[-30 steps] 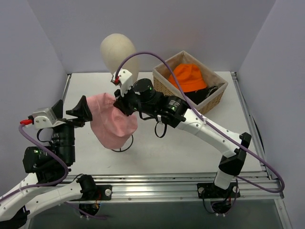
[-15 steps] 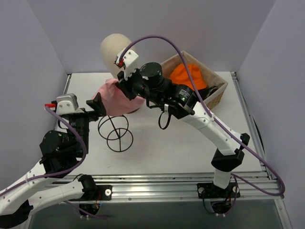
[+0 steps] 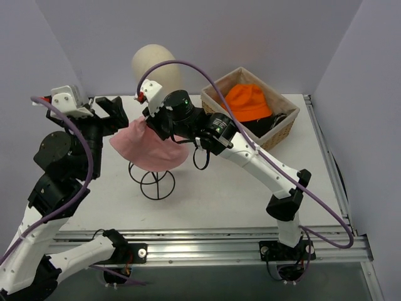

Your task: Stack the hats

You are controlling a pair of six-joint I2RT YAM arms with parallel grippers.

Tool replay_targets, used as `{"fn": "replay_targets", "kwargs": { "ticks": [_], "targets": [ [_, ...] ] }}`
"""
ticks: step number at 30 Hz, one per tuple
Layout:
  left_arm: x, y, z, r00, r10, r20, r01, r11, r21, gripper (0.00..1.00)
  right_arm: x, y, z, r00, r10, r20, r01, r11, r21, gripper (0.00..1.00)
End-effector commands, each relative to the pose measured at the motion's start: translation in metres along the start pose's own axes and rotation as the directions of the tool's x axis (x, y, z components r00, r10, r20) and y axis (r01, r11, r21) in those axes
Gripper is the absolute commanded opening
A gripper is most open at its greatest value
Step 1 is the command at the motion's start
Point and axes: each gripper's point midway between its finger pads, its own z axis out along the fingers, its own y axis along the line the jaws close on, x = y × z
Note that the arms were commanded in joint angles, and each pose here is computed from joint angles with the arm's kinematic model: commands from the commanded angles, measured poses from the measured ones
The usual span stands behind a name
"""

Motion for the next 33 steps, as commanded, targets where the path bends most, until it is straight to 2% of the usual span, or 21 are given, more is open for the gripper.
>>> {"fn": "replay_targets", "kwargs": {
  "ticks": [1,5,9,12,15,16,22,26,31,33],
  "targets": [
    [0.026,-0.012,0.01,0.992,-0.014,-0.123,0.024,0.996,0.084,0.94,-0.02,0.012,-0.011,0.998,-0.009,0.066,0.014,0.997,-0.077,0.0],
    [0.032,0.008,0.029,0.985,-0.06,-0.16,0.067,0.997,0.04,0.94,-0.021,0.023,-0.01,0.998,0.002,0.07,0.007,0.991,-0.132,0.0],
    [0.059,0.018,0.049,0.962,-0.101,-0.254,0.112,0.993,0.027,0.94,-0.022,0.031,-0.008,0.997,0.012,0.073,0.0,0.986,-0.168,0.0],
    [0.067,0.054,0.064,0.949,-0.177,-0.262,0.167,0.984,-0.062,0.94,-0.008,0.04,0.002,0.999,0.009,0.036,-0.002,0.982,-0.187,0.0],
    [0.072,0.065,0.07,0.942,-0.208,-0.264,0.201,0.978,-0.053,0.94,0.008,0.051,0.012,1.0,0.009,0.009,-0.007,0.979,-0.203,0.0],
    [0.077,0.088,0.074,0.937,-0.244,-0.251,0.22,0.968,-0.121,0.94,0.012,0.053,0.014,1.0,0.009,0.002,-0.008,0.979,-0.205,0.0],
    [0.114,0.114,0.085,0.875,-0.366,-0.318,0.342,0.931,-0.131,0.94,0.033,0.069,0.023,0.999,-0.004,-0.031,-0.003,0.976,-0.219,0.01],
    [0.129,0.126,0.083,0.88,-0.354,-0.318,0.318,0.935,-0.159,0.94,0.046,0.075,0.026,0.998,-0.018,-0.056,0.005,0.977,-0.215,0.2],
    [0.142,0.128,0.076,0.877,-0.37,-0.307,0.335,0.928,-0.162,0.94,0.054,0.08,0.031,0.997,-0.029,-0.076,0.013,0.978,-0.209,0.33],
    [0.155,0.132,0.074,0.871,-0.373,-0.319,0.332,0.927,-0.176,0.94,0.054,0.079,0.031,0.997,-0.03,-0.076,0.014,0.979,-0.201,0.35]
  ]
}}
